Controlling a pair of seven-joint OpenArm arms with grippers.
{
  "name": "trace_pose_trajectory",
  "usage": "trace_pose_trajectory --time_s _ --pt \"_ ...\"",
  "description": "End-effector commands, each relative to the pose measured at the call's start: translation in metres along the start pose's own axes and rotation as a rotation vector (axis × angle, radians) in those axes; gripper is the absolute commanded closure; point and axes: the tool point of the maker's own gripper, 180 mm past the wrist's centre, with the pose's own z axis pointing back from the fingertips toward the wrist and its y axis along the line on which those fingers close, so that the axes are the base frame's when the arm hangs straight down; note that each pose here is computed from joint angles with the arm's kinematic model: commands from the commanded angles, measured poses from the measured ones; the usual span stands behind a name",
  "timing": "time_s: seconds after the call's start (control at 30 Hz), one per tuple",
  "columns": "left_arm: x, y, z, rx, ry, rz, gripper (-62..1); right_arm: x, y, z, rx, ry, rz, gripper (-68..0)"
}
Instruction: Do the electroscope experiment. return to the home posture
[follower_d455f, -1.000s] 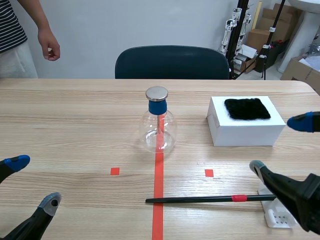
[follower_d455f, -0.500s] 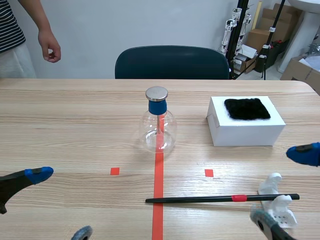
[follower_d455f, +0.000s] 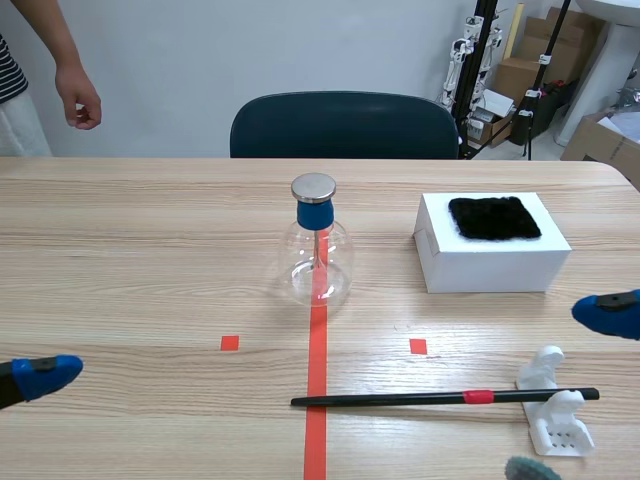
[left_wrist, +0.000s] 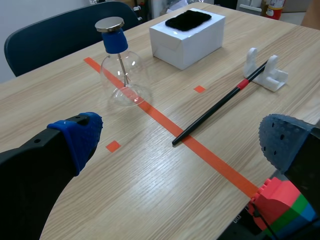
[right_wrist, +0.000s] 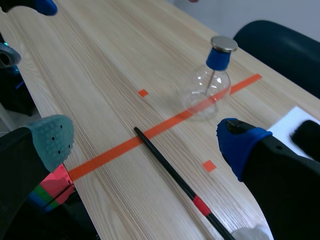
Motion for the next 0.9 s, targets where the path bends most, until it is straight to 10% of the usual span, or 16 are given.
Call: trace_pose_trajectory --time_s 0.0,0.87 --pt "0.004 -0.002 0.001 0.009 -0.009 0.017 -62.3 0.015 -0.002 -0.002 0.001 -0.068 -0.014 -57.8" --pt "0.004 -0.009 0.007 0.003 0.016 0.035 -62.3 0.027 -0.005 -0.001 -0.003 -0.133 -0.018 -57.8"
